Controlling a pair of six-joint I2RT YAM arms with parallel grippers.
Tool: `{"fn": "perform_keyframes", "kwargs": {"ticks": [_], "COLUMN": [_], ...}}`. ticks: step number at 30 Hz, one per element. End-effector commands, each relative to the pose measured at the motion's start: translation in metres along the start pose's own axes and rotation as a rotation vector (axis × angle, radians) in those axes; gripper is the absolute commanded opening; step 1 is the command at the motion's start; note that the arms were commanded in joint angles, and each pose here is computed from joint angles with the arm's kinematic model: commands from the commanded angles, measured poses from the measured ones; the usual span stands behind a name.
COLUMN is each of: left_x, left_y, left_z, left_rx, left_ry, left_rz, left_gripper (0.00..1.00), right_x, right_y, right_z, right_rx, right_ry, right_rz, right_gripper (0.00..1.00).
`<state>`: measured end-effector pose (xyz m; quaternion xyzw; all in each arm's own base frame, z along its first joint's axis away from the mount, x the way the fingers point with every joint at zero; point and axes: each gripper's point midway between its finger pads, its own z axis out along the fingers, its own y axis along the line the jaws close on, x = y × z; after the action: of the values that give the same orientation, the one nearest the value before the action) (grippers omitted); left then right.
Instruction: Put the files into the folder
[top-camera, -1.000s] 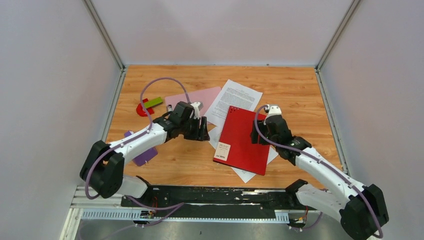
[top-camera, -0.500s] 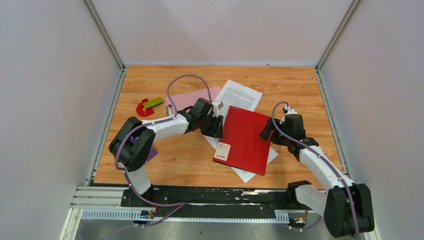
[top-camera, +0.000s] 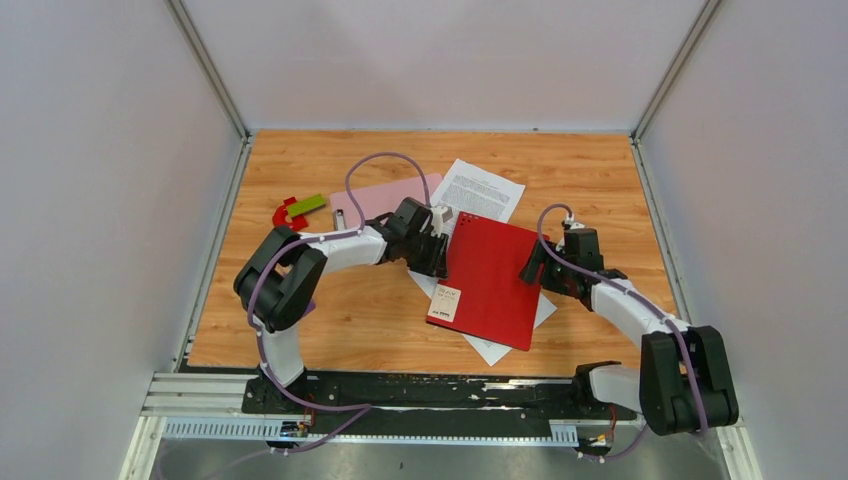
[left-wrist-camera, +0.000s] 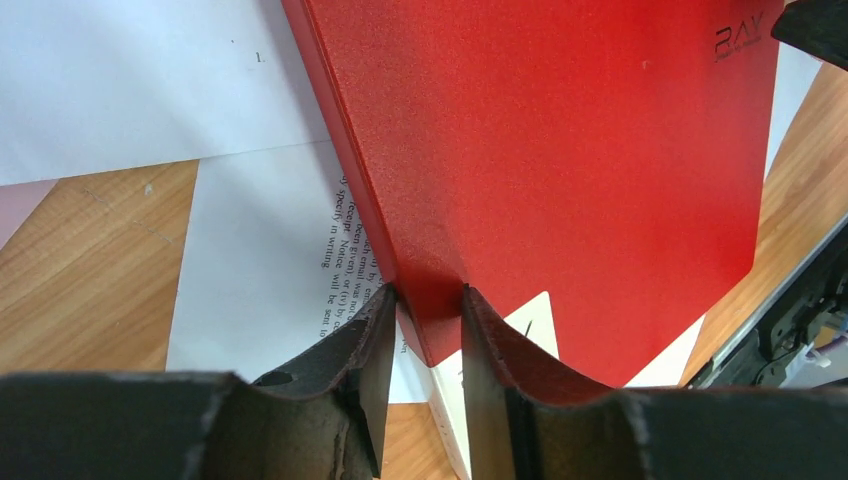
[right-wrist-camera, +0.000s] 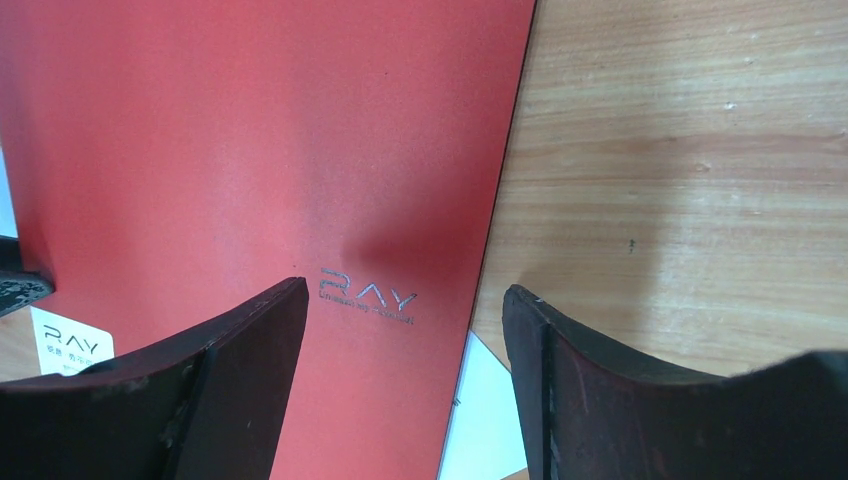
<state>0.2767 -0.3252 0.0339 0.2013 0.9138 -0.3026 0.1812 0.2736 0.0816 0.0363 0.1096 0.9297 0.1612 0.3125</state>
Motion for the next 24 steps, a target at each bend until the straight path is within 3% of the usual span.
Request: {"fn": "perform_keyframes", "kwargs": {"ticks": [1, 11, 17, 24], "left_x": [-0.002, 0.001, 0.004, 0.004], "left_y": [0.001, -0.002, 0.000, -0.008], "left_z": [0.005, 0.004, 0.006, 0.002], "left_rx": [0.006, 0.022, 0.020, 0.051], "left_ry": [-0.001, -0.001, -0.003, -0.015], "left_rz": [0.021, 0.006, -0.019, -0.049], "left_gripper": [0.36, 0.34, 0.37, 0.37], "right_x": [-0.007, -0.015, -0.021, -0.032], "right_y": [0.006, 0.019, 0.039, 0.045], "right_z": [0.008, 0.009, 0.002, -0.010], "right_rx": [-0.036, -0.113, -0.285, -0.353], "right_ry": [-0.029, -0.045, -0.064, -0.111], "right_rz": [0.015, 0.031, 0.107, 0.134], "right_gripper": [0.72, 0.71, 0.70, 0.69]}}
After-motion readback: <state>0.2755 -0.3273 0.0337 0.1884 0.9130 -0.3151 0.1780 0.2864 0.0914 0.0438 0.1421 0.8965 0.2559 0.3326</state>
